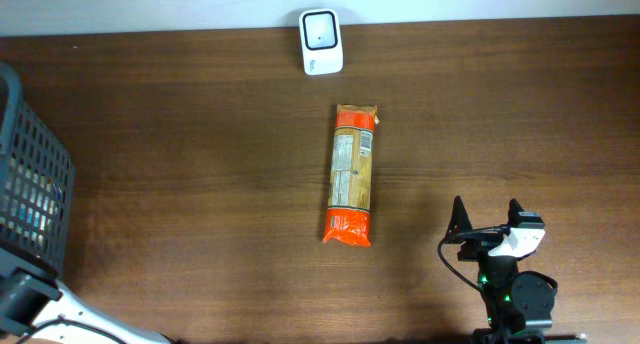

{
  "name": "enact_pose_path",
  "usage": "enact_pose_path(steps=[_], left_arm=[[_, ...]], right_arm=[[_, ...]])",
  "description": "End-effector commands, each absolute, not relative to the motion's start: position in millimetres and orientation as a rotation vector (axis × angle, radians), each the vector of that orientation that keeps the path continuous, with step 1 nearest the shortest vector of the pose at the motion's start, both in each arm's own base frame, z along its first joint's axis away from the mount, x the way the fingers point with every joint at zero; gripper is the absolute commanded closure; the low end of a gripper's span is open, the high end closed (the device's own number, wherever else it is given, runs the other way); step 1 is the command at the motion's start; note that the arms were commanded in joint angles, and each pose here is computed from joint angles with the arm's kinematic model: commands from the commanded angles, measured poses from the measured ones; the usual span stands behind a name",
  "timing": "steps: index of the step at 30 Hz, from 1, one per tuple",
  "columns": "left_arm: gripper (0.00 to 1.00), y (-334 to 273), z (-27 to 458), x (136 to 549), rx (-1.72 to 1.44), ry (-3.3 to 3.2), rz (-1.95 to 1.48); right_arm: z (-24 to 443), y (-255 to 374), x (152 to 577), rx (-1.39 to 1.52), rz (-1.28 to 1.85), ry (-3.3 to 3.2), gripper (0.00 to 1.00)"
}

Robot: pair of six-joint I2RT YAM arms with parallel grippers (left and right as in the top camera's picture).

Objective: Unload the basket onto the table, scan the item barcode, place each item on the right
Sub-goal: 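Reach the left gripper into the basket and grasp the white bamboo tube, then place the white bamboo tube left of the snack package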

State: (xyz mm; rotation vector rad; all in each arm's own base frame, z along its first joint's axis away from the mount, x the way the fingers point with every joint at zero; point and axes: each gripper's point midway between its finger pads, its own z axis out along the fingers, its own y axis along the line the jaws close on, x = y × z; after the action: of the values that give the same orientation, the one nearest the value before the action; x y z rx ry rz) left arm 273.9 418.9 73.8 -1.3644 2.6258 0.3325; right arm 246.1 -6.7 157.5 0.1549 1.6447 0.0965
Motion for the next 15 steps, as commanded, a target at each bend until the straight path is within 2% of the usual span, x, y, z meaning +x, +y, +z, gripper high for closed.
enact_pose_path(steps=[1,6,10,12,15], left_arm=[[1.00,415,235,302,-1.172,2.278,0.352],[1.00,380,374,285,-1.042,2.000,0.445],[1.00,308,463,273,-0.843,1.849,0.406],[1.00,251,478,288,-0.731,1.850,0.217],[1.00,173,452,322,-0.592,2.007,-0.035]], right_arm=[[154,-9,246,0.166,0.092,1.647,0.01],[154,-9,246,0.166,0.091,1.647,0.01],[154,-9,246,0.166,0.091,1.647,0.01],[154,-9,246,0.166,0.091,1.647,0.01],[154,-9,246,0.166,0.091,1.647,0.01]])
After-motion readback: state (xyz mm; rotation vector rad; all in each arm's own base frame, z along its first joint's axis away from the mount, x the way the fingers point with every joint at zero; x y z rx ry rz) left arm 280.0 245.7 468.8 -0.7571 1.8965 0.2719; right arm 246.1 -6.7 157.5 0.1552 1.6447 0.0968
